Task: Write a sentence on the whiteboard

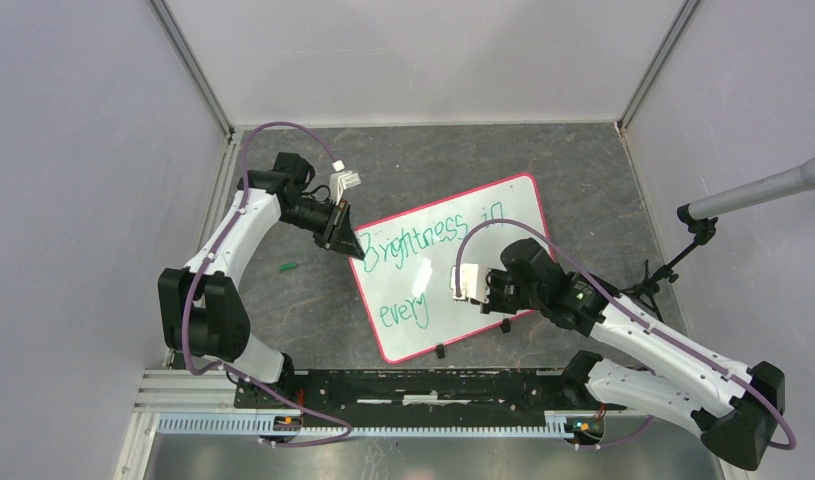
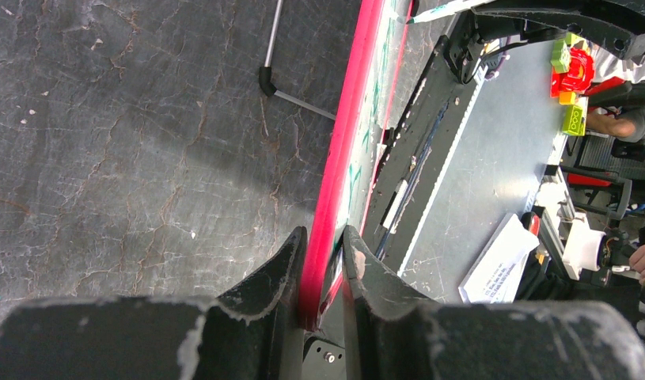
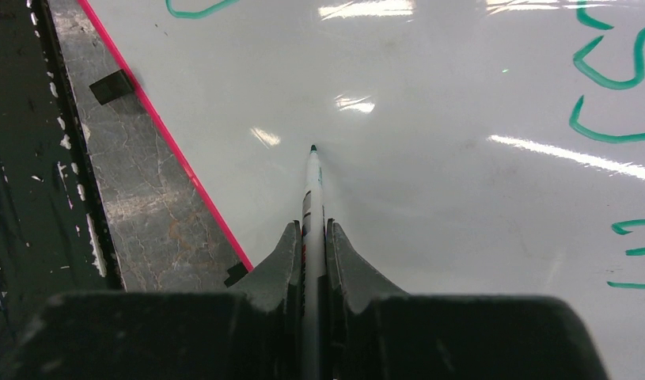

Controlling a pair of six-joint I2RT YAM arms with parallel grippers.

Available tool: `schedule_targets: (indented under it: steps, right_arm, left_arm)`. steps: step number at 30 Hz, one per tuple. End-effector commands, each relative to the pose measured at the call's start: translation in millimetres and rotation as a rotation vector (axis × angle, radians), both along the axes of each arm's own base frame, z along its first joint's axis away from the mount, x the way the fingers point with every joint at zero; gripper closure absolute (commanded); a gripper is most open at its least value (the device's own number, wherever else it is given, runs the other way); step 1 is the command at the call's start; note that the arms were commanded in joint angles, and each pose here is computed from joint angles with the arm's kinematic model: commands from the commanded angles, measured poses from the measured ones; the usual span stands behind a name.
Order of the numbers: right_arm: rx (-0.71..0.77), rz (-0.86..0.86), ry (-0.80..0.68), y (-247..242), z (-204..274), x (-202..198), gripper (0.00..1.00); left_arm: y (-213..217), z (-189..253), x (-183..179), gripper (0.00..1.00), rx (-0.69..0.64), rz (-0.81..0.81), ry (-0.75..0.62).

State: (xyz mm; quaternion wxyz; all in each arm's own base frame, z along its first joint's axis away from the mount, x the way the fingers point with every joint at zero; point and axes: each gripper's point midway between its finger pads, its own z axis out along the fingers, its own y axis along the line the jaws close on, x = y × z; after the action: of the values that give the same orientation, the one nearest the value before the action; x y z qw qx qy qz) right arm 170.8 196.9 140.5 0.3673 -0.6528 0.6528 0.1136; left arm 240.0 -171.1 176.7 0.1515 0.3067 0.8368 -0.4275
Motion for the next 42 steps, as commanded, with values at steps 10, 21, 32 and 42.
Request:
schedule_targets:
  steps: [10, 21, 32, 42]
  right_arm:
    - [0.113, -0.055, -0.067, 17.2, 34.8, 19.8, 1.00]
    - [0.098, -0.114, -0.093, 14.2, 34.8, 31.6, 1.00]
    - [0.107, -0.050, -0.037, 30.2, 29.5, 23.7, 1.00]
    - [-0.016, 0.035, 0.024, 20.8, -4.5, 2.5, 1.00]
  left_arm:
    - [-1.8, -16.7, 5.3, 0.97, 0.067, -0.031, -0.024]
    - [-1.6, -17.2, 4.8, 0.97, 0.068, -0.031, -0.022]
    - [-1.3, -18.0, 3.6, 0.97, 0.068, -0.032, -0.020]
    - [-1.2, -18.6, 4.6, 0.98, 0.070, -0.032, -0.019]
